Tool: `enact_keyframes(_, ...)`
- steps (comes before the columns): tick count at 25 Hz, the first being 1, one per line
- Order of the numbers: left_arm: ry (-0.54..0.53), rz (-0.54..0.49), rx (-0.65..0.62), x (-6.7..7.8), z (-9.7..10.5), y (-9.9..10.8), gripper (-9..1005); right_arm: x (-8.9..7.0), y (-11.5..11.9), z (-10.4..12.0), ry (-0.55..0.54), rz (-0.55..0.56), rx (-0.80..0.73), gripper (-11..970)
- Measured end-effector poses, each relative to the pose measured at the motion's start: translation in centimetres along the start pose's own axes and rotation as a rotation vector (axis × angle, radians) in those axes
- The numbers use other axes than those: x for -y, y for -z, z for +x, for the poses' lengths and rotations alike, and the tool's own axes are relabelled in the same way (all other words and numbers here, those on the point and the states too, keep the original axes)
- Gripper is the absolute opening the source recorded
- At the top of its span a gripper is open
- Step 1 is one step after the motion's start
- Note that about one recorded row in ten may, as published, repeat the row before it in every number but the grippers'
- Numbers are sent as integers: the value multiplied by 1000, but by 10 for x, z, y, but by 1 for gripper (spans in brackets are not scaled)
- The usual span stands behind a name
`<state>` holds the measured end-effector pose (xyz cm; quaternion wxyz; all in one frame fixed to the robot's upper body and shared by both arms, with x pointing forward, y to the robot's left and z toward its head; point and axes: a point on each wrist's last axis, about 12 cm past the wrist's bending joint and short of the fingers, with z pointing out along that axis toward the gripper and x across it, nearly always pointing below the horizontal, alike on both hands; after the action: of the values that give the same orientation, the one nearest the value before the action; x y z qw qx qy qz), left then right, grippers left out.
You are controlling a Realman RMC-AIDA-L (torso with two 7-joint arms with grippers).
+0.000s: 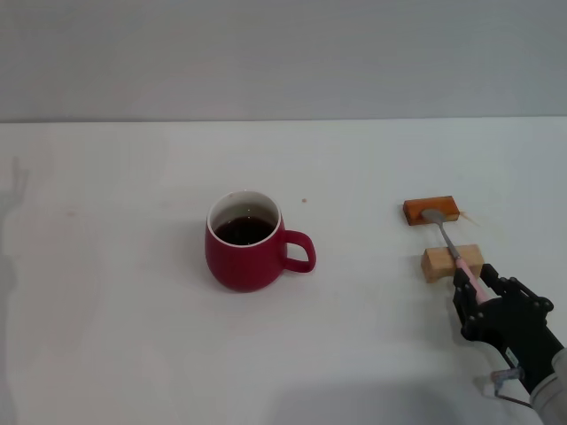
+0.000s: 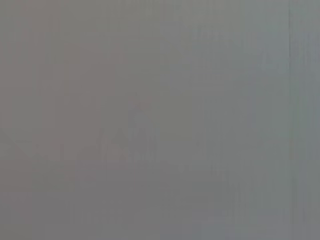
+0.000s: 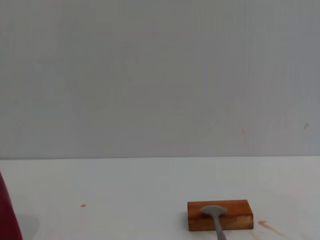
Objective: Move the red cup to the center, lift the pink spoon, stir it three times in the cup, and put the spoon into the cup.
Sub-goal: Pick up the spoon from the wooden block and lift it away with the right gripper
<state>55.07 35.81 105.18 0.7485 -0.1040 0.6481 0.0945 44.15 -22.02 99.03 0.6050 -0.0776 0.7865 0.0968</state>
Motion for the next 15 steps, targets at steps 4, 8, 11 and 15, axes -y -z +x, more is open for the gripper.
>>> enact_keyframes(4,-1,-3,-2,-1,1,1,844,-2,-2,0,1,-7,-4,339)
enact_keyframes(8,0,-5,-2,-2,1,1,844,-3,-2,0,2,-14,-8,337)
enact_keyframes(11,-1,-7,-3,-2,1,1,844,-4,-2,0,1,-15,-10,336)
enact_keyframes(15,-1,-8,-4,-3,1,2,844,-5,-1,1,-6,-12,-12,334)
